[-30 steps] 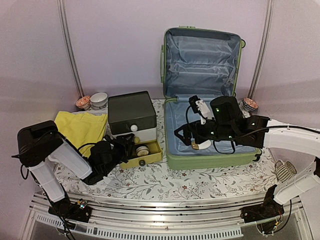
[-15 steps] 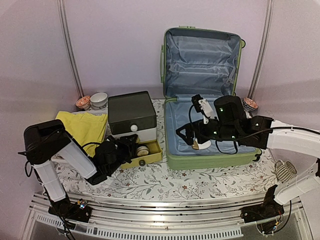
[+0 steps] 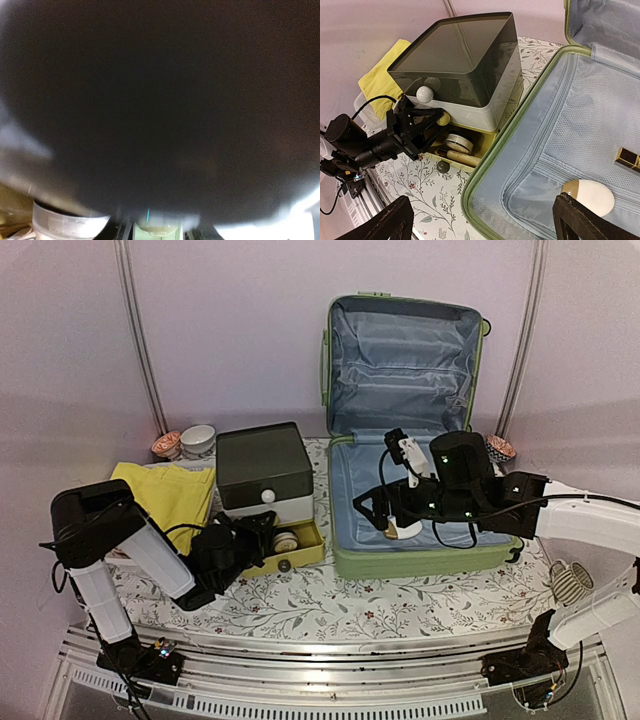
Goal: Open, take out, and arrange the luggage
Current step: Open the drawer of the storage box, then pick up the makeup from the center of the board.
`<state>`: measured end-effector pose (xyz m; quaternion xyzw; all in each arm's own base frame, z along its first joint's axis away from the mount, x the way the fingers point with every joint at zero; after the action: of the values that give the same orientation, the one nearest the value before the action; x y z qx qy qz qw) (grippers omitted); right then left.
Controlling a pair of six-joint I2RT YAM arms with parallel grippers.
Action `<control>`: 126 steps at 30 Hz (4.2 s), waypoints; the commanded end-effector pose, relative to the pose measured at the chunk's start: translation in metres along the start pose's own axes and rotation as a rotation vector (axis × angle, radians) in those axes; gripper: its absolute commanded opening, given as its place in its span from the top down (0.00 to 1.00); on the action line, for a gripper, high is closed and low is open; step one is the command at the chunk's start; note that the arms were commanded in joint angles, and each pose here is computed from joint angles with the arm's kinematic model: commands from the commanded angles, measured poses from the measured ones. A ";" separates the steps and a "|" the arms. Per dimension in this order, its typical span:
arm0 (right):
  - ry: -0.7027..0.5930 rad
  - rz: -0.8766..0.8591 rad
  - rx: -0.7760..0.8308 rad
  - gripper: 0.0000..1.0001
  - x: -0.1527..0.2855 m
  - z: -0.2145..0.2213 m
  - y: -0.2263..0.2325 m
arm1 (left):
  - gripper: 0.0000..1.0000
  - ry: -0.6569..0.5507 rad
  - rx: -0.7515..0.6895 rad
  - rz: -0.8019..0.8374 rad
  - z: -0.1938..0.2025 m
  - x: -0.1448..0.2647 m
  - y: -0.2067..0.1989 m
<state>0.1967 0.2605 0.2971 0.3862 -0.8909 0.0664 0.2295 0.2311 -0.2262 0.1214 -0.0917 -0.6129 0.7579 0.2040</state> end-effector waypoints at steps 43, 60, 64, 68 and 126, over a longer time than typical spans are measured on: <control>0.032 0.052 0.014 0.01 -0.001 0.006 -0.007 | 0.72 0.023 0.010 -0.172 0.061 0.067 0.021; 0.325 0.279 -0.144 0.01 -0.024 0.018 -0.084 | 0.21 -0.031 -0.071 -0.250 0.060 0.089 0.014; 0.420 0.306 -0.178 0.01 -0.038 0.022 -0.110 | 0.15 -0.029 -0.124 -0.288 0.057 0.101 0.009; 0.587 0.317 -0.084 0.00 -0.060 0.032 -0.122 | 0.14 0.008 -0.303 -0.333 0.062 0.110 -0.008; 0.654 0.434 -0.984 0.01 -0.089 0.062 -0.111 | 0.10 0.307 -1.251 0.011 0.032 0.120 -0.145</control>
<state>0.3012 0.2129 0.1973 0.0090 -0.7636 -0.1787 0.6204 0.1348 -0.1779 0.2838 -0.2789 -0.9083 0.2449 0.1927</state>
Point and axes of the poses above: each gripper's point midway between its finger pads, its own x axis back along the fingers, its own y axis along the line the jaws close on, z = x × y, the point moved 10 cm from there along x, back along the fingers, and after that the axes turned 13 degrees about x, right-handed, at the moved point
